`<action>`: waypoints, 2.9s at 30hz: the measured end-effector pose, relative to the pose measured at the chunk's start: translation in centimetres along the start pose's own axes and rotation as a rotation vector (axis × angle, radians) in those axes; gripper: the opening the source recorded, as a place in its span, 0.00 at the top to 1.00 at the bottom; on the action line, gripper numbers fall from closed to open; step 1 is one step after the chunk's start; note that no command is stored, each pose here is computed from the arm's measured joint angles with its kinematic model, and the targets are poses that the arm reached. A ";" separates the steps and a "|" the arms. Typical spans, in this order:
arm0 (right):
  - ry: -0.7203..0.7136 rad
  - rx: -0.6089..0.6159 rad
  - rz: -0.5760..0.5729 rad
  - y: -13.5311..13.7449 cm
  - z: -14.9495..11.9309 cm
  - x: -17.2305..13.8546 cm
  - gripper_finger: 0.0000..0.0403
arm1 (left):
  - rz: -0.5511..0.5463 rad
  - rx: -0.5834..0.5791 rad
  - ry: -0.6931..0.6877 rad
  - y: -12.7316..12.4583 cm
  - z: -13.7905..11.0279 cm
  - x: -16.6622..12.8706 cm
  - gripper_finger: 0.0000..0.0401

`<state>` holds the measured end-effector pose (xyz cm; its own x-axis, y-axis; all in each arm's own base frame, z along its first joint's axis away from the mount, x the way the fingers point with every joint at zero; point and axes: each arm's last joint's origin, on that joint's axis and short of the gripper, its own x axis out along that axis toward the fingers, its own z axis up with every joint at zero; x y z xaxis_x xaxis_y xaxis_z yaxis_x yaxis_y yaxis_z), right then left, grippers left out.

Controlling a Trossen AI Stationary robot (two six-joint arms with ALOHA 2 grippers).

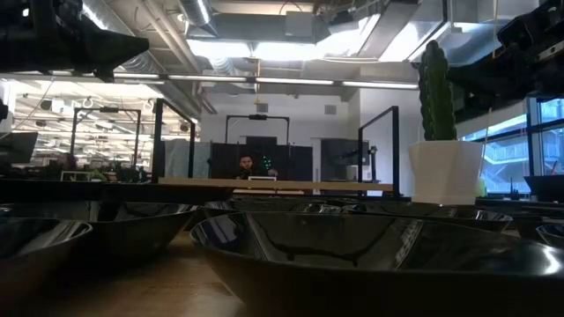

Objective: Pick & Place Mini shaped plates
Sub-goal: Put the black distorted square plate on the shelf

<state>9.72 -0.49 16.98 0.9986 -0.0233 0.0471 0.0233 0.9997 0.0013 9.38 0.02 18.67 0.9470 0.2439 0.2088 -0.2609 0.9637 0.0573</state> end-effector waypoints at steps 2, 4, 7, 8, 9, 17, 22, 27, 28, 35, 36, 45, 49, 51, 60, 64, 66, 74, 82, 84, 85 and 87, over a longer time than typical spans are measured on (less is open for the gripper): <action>-0.001 0.004 0.005 0.0 0.0 0.0 0.99 | 0.014 -0.034 0.018 0.0 -0.2 0.0 0.99; -0.008 0.012 0.004 0.0 0.1 0.0 0.98 | 0.036 -0.070 0.032 0.0 -0.3 0.1 0.99; -0.044 0.019 -0.047 -0.1 0.4 0.0 0.97 | 0.059 -0.083 0.041 0.1 -0.3 0.2 0.99; -0.057 0.019 -0.069 -0.2 0.5 0.0 0.96 | 0.057 -0.083 0.042 0.1 -0.2 0.2 0.99; -0.060 0.019 -0.078 -0.2 0.6 0.0 0.96 | 0.047 -0.084 0.037 0.1 0.0 0.2 0.99; -0.040 0.018 -0.051 -0.1 0.4 0.0 0.98 | -0.064 -0.121 0.017 -0.2 0.4 0.2 0.99; -0.039 0.007 0.067 0.2 0.4 0.0 0.99 | 0.015 -0.141 0.024 0.0 0.4 0.2 0.99; -0.040 -0.009 0.059 0.2 0.4 0.0 0.98 | 0.011 -0.068 0.108 -0.1 0.9 0.6 0.99; -0.040 -0.009 0.059 0.2 0.4 0.0 0.98 | 0.027 -0.060 0.144 0.0 1.3 0.9 0.99; -0.039 -0.006 0.059 0.2 0.4 0.0 0.97 | 0.061 0.007 0.399 -0.8 5.7 5.0 0.99; -0.040 -0.006 0.059 0.2 0.4 0.0 0.97 | 0.070 0.037 0.463 -1.0 6.0 5.9 0.99; -0.037 0.062 0.060 0.2 0.4 0.0 0.97 | 0.154 0.132 1.070 -1.2 6.2 13.8 0.99; -0.037 0.064 0.060 0.2 0.4 0.0 0.97 | 0.118 0.109 1.219 -1.2 5.9 16.5 0.97; -0.037 0.065 0.060 0.2 0.4 0.0 0.97 | 0.125 0.107 1.269 -1.1 5.5 17.6 0.95; -0.036 0.065 0.060 0.2 0.4 0.0 0.97 | -0.070 0.064 1.462 -2.5 2.2 18.9 0.71; -0.035 0.065 0.060 0.2 0.4 0.0 0.97 | -0.108 0.090 1.501 -3.5 1.1 19.1 0.58; -0.035 0.065 0.060 0.2 0.4 0.0 0.97 | -0.124 0.097 1.524 -3.9 0.5 19.2 0.54; -0.028 0.065 0.060 0.2 0.3 0.0 0.97 | -0.140 0.120 1.591 -4.5 -1.9 19.1 0.50; -0.025 0.062 0.059 0.2 0.3 0.0 0.97 | -0.118 0.110 1.646 -4.2 -3.5 19.4 0.50; -0.026 0.062 0.059 0.2 0.3 0.0 0.97 | -0.111 0.105 1.657 -4.2 -3.9 19.5 0.50; -0.025 0.062 0.059 0.2 0.3 0.0 0.97 | -0.109 0.105 1.666 -4.2 -4.1 19.5 0.50; -0.025 0.062 0.059 0.2 0.3 0.0 0.97 | -0.103 0.104 1.683 -4.3 -4.6 19.5 0.50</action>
<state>9.72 -0.33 17.24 0.9966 0.0345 0.0742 -0.0390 0.9974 0.0599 29.86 1.17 17.99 0.0760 0.0879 -0.9932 -0.1357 0.9878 0.0770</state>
